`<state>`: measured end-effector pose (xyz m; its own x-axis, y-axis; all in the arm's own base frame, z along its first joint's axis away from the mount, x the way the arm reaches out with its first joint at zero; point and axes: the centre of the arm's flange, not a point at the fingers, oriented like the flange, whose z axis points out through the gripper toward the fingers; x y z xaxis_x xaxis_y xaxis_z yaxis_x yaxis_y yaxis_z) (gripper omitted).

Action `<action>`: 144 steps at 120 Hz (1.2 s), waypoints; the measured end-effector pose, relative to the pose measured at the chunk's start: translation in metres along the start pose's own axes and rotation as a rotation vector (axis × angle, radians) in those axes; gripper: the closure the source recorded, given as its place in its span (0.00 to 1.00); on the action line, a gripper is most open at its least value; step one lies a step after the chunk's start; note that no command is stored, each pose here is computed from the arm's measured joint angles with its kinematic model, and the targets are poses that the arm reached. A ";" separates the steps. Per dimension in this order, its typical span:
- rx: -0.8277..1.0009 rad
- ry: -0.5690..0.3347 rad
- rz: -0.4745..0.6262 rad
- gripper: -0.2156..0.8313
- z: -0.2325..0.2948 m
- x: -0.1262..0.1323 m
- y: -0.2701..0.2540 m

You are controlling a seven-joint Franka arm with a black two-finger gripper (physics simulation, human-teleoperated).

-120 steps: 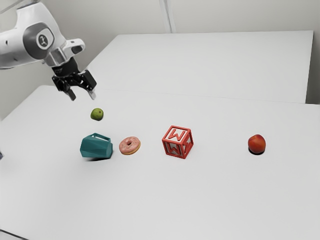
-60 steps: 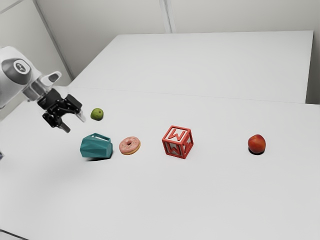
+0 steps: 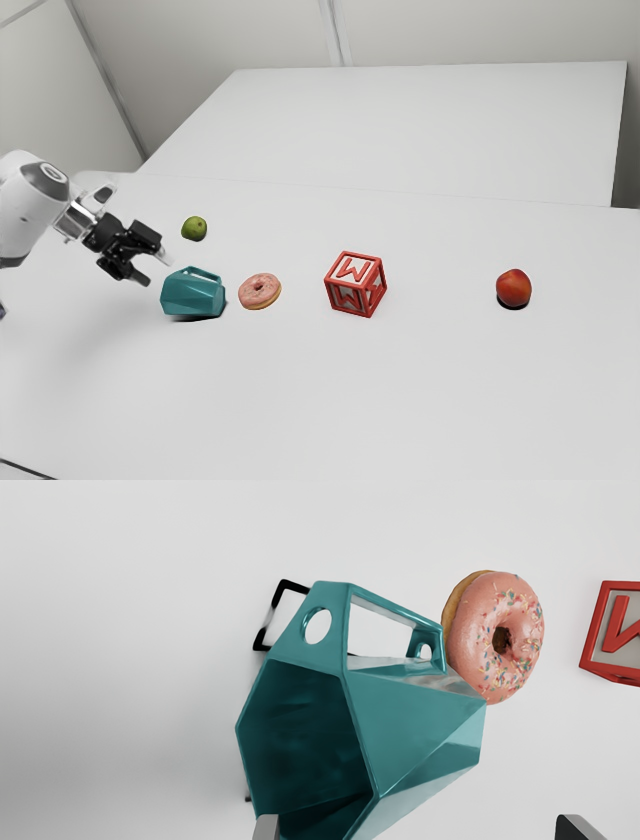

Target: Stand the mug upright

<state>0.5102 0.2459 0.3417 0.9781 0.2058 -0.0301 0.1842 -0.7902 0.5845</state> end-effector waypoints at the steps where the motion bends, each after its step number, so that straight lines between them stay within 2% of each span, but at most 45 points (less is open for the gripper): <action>1: -0.003 0.001 0.001 0.21 0.001 0.000 -0.001; 36: -0.144 0.053 0.081 0.21 0.028 0.003 -0.007; 56: -0.221 0.043 0.120 0.21 0.048 -0.003 -0.012; 60: -0.230 0.043 0.130 0.25 0.050 -0.003 -0.012; 79: -0.254 0.044 0.177 0.64 0.055 -0.005 -0.012; 92: -0.257 0.052 0.213 0.79 0.052 -0.004 -0.009; 116: -0.256 0.076 0.284 0.91 0.036 -0.004 0.003; 133: -0.236 0.114 0.357 0.93 0.007 -0.008 0.025; 144: -0.181 0.105 0.432 0.94 -0.012 -0.011 0.053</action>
<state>0.5084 0.2086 0.3825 0.9448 -0.0548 0.3230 -0.2657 -0.7050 0.6576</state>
